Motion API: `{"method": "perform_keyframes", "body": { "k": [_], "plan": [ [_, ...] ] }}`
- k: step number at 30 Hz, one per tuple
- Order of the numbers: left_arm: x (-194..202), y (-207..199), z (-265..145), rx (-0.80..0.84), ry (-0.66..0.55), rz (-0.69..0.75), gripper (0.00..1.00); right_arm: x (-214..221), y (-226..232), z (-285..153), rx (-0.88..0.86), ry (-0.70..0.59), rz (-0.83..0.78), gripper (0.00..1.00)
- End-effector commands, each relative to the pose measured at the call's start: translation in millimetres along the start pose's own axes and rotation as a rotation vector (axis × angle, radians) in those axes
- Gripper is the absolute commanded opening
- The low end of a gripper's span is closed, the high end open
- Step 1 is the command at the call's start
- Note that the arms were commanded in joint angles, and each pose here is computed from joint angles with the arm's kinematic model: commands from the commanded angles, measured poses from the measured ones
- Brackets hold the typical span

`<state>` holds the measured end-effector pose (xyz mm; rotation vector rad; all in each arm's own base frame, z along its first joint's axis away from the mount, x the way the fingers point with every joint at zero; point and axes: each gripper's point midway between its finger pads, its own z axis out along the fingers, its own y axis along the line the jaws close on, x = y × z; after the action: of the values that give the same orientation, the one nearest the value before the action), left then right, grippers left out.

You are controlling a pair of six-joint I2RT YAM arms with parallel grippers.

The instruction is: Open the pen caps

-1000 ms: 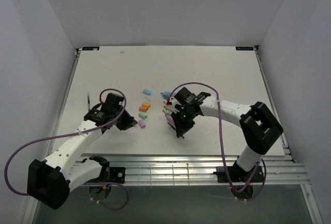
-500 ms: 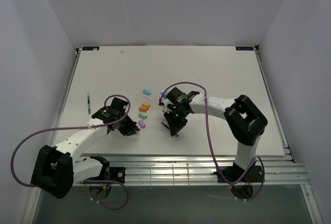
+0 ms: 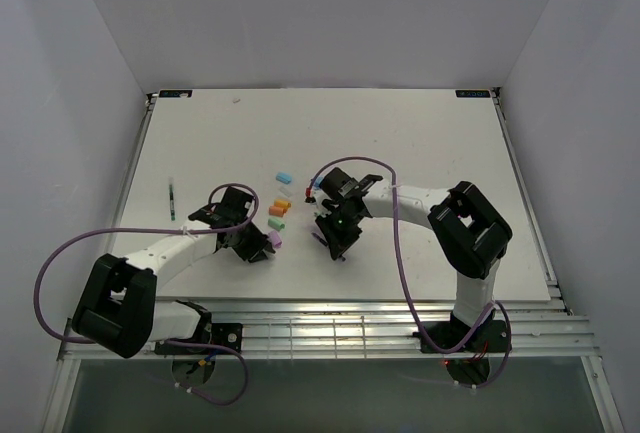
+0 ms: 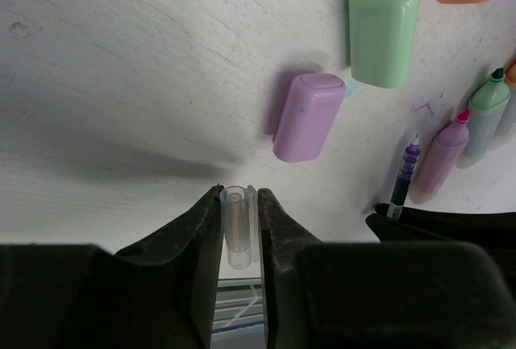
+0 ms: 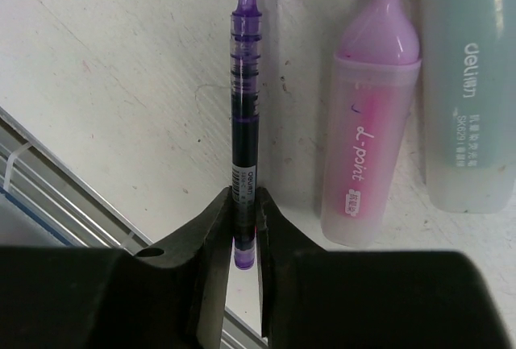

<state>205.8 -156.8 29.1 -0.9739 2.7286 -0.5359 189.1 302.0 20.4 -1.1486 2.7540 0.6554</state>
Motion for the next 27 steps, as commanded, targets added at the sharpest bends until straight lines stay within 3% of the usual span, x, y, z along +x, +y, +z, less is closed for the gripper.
{"method": "perform_keyframes", "body": {
  "k": [1,14,22,27],
  "plan": [
    [-4.1,-1.0,0.2,0.015,-0.014,-0.019,0.34,-9.8,-7.2,0.0,0.038,-0.015,-0.034,0.22],
    [-6.8,-4.9,-6.2,0.039,-0.033,-0.034,0.47,-16.5,-10.0,-10.7,0.071,-0.034,-0.056,0.44],
    [-29.7,-23.6,-35.8,0.034,-0.127,0.009,0.49,-48.1,8.3,-49.1,0.059,-0.135,-0.093,0.45],
    [-66.3,-32.6,-57.4,-0.001,-0.238,0.011,0.49,-59.6,22.9,-82.1,0.047,-0.202,-0.112,0.46]
  ]
}}
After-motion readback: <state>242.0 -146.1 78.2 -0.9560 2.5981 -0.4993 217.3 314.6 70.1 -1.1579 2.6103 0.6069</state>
